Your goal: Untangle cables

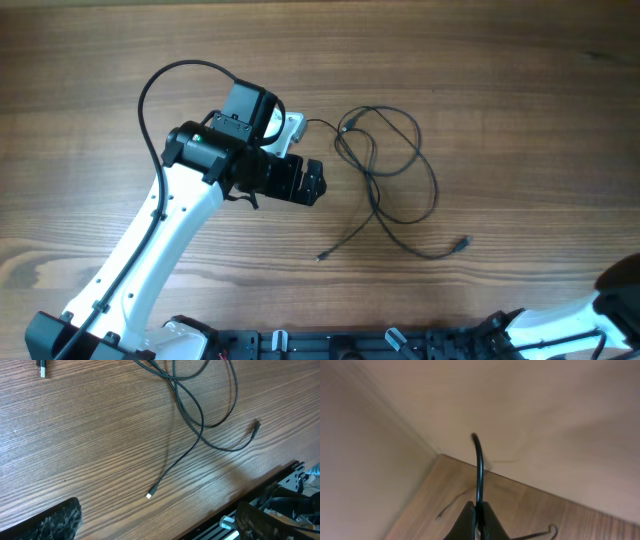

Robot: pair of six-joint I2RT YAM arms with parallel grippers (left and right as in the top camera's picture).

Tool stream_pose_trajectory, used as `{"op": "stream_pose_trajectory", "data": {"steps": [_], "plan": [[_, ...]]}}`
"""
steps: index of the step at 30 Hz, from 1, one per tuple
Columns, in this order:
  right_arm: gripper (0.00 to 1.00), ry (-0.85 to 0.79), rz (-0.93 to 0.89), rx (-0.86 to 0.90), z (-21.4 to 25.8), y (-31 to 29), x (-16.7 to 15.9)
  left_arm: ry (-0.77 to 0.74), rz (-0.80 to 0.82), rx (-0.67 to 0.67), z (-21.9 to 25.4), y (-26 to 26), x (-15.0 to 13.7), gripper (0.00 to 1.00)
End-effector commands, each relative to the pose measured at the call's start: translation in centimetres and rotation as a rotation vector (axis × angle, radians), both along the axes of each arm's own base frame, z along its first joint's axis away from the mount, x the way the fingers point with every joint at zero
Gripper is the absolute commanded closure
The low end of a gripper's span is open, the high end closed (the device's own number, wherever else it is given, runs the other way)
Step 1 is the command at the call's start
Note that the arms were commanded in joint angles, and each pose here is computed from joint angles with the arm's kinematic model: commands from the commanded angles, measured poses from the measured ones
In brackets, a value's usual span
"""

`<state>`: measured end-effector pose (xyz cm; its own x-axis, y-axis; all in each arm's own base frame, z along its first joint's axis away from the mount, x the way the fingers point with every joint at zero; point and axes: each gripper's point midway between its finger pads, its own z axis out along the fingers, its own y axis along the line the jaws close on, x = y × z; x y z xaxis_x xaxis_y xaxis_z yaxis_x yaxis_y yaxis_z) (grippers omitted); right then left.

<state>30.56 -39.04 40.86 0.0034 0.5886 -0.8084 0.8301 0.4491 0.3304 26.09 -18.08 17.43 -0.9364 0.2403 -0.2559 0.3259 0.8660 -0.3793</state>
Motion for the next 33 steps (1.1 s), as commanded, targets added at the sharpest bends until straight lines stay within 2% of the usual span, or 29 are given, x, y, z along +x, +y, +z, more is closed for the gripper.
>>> {"op": "stream_pose_trajectory", "data": {"steps": [1,3,8,10,13,15,20,22,24,26,30,33], "plan": [[0.96,-0.054,0.006,0.172,-3.6,-1.5,-0.2,-0.010,-0.013,0.010,-0.1,0.0,0.2,0.00],[0.00,0.003,0.021,0.283,-7.5,-1.4,0.3,-0.008,-0.012,0.010,-0.1,0.0,0.1,0.00],[0.01,0.075,-0.112,0.601,-14.6,1.1,0.2,0.009,-0.022,0.016,-0.2,-0.2,-0.4,0.00],[0.00,0.119,-0.077,0.647,-15.4,2.9,0.5,0.010,-0.030,0.017,-0.2,-0.3,-0.6,0.00],[0.01,0.207,0.302,0.701,-15.6,10.1,4.2,0.002,-0.041,0.014,-0.1,-0.7,-0.6,0.00],[0.00,0.300,0.595,0.664,-15.7,16.3,6.8,-0.011,-0.032,0.012,-0.1,-0.7,-0.2,0.00],[0.00,0.572,1.157,0.483,-16.7,30.9,9.8,0.013,0.229,0.027,-0.1,2.0,2.2,0.00],[0.00,0.726,1.241,0.407,-18.5,35.7,9.9,0.047,0.317,0.019,-0.2,4.0,2.8,0.00],[0.00,0.922,1.338,0.342,-21.4,40.9,8.5,0.082,0.396,0.030,-0.5,6.8,3.0,0.00],[0.00,1.027,1.408,0.295,-23.6,44.3,7.5,0.094,0.422,0.029,-0.6,8.5,3.1,0.00],[0.00,1.106,1.645,0.138,-27.7,50.5,6.5,0.063,0.355,0.036,-0.6,10.0,3.3,0.00],[0.00,1.112,1.711,0.060,-31.1,53.5,6.1,0.072,0.347,0.041,-0.6,10.1,3.0,0.00]]}}
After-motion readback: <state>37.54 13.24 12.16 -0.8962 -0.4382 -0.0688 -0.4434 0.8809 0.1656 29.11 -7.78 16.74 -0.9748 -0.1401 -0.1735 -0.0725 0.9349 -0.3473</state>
